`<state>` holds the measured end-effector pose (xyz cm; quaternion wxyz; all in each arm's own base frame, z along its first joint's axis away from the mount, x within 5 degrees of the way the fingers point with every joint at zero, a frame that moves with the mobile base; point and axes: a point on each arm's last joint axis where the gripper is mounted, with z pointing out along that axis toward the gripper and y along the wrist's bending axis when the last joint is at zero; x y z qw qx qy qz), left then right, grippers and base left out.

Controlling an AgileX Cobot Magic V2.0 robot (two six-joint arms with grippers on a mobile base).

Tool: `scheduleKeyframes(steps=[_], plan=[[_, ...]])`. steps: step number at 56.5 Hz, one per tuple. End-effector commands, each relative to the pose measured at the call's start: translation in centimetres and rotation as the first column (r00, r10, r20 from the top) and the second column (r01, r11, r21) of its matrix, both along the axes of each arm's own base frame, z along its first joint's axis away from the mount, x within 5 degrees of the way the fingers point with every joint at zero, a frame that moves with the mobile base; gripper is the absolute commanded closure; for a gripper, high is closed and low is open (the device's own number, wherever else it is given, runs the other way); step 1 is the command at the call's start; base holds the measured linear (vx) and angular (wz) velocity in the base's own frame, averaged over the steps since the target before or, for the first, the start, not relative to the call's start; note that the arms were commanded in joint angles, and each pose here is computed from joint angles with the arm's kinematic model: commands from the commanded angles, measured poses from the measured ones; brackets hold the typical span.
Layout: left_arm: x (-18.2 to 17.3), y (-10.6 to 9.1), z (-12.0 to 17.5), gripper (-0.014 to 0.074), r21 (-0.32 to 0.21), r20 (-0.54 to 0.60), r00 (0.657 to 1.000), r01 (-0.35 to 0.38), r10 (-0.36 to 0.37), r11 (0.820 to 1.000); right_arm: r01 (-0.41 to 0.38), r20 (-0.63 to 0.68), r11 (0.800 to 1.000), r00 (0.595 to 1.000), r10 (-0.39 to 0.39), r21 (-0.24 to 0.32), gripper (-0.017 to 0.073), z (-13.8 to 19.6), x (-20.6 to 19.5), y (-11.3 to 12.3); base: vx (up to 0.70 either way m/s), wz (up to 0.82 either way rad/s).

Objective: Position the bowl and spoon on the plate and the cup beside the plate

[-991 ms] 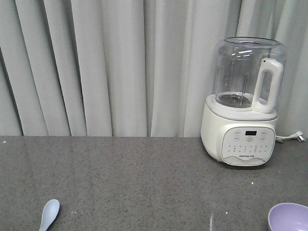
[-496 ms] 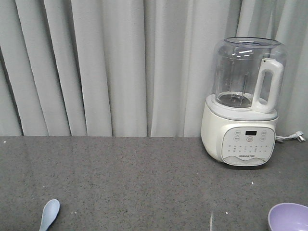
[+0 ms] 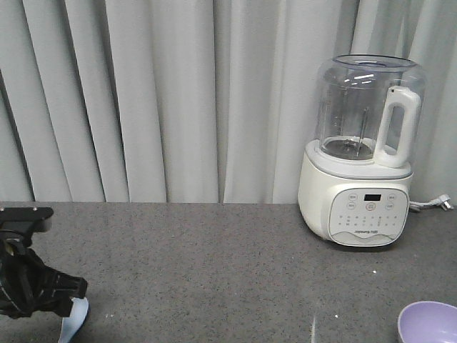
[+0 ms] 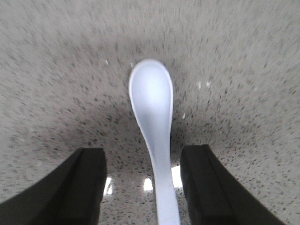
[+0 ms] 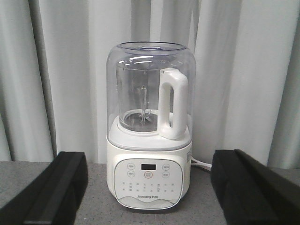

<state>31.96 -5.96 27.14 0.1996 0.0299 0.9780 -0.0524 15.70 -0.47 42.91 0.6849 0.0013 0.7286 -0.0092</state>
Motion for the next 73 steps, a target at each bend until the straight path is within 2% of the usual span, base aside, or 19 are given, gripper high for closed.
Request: scheduleKeyframes(steps=[1, 15, 20, 28, 37, 42, 53, 62, 68, 73], plan=[[0.5, -1.0, 0.9, 0.0126, -0.025, 0.047, 0.999, 0.007, -0.006, 1.0, 0.016, 0.117, 1.0, 0.993, -0.015, -0.006, -0.0025, 1.9, -0.2, -0.2, 0.0, 0.0], [1.3, -2.8, -1.8, 0.0126, -0.016, -0.029, 0.999, 0.032, -0.033, 0.999, 0.016, 0.114, 1.0, 0.993, -0.015, -0.006, -0.0025, 1.8, -0.2, -0.2, 0.0, 0.0], [1.6, -2.7, -2.4, 0.0126, -0.001, -0.041, 0.999, 0.014, -0.014, 1.0, 0.016, 0.114, 1.0, 0.993, -0.015, -0.006, -0.0025, 1.8, -0.2, -0.2, 0.0, 0.0], [1.8, -2.3, -3.0, 0.0139, 0.051, -0.064, 0.998, 0.001, 0.003, 0.999, 0.016, 0.114, 1.0, 0.993, -0.015, -0.006, -0.0025, 1.8, -0.2, -0.2, 0.0, 0.0], [1.9, -2.7, -3.4, 0.0179, 0.039, -0.065, 0.998, 0.003, -0.001, 0.999, 0.016, 0.114, 1.0, 0.993, -0.015, -0.006, -0.0025, 1.8, -0.2, -0.2, 0.0, 0.0], [1.9, -3.1, -3.5, 0.0256, 0.044, -0.068, 0.998, 0.021, -0.018, 0.999, 0.016, 0.114, 1.0, 0.993, -0.015, -0.006, -0.0025, 1.8, -0.2, -0.2, 0.0, 0.0], [1.7, -3.5, -3.5, 0.0603, 0.056, -0.071, 0.996, 0.066, -0.062, 0.996, 0.016, 0.114, 1.0, 0.993, -0.015, -0.006, -0.0025, 1.8, -0.2, -0.2, 0.0, 0.0], [1.2, -3.4, -2.3, 0.0602, 0.068, -0.044, 0.993, 0.112, -0.109, 0.991, 0.019, 0.103, 1.0, 0.995, -0.016, -0.023, -0.0025, 1.8, -0.3, -0.2, 0.0, 0.0], [0.3, -3.1, 0.4, 0.0601, 0.065, 0.049, 0.99, 0.131, -0.134, 0.989, 0.018, 0.06, 0.999, 0.998, -0.016, -0.041, -0.0025, 1.7, -0.6, -0.2, 0.0, 0.0], [-1.0, -2.8, 3.3, 0.0601, 0.058, 0.152, 0.977, 0.139, -0.146, 0.989, 0.026, -0.031, 0.999, 0.999, -0.028, -0.048, -0.0025, 1.8, -1.0, -0.3, 0.0, 0.0]])
